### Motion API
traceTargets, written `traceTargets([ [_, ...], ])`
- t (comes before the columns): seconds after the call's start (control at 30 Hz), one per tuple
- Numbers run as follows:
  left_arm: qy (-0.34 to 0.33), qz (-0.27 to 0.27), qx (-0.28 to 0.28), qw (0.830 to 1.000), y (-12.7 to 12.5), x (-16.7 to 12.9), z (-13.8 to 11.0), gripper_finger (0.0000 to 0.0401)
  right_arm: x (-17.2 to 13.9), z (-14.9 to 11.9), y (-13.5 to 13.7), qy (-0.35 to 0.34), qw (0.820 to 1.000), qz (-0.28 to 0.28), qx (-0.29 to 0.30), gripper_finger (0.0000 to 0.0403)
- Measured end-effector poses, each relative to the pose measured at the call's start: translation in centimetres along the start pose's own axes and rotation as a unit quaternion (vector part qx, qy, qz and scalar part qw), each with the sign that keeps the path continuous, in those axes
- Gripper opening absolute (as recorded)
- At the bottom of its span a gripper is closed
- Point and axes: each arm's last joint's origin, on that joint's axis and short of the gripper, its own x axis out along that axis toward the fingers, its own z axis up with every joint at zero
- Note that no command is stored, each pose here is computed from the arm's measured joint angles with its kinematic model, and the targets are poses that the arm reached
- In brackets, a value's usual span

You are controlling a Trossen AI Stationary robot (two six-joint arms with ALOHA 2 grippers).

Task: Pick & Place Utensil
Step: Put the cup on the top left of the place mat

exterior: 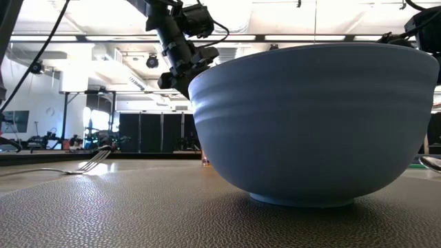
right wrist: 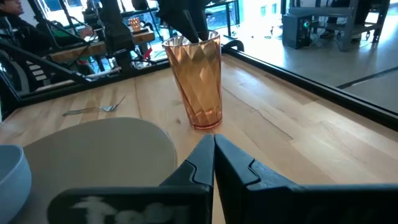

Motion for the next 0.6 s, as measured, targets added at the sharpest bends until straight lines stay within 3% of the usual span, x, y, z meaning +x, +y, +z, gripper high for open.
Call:
traceTargets([
  [0.27,0.0,-0.001,0.032,0.999,-0.01,0.0,0.01,0.0015,0.0,0.0,0.0,0.0,1.0,0.0,0.0,0.0009],
  [0.6,-0.005,-0.002,0.054,0.999,-0.12,-0.61,-0.04,0.0005,0.0,0.0,0.0,0.0,1.0,0.0,0.0,0.0009],
])
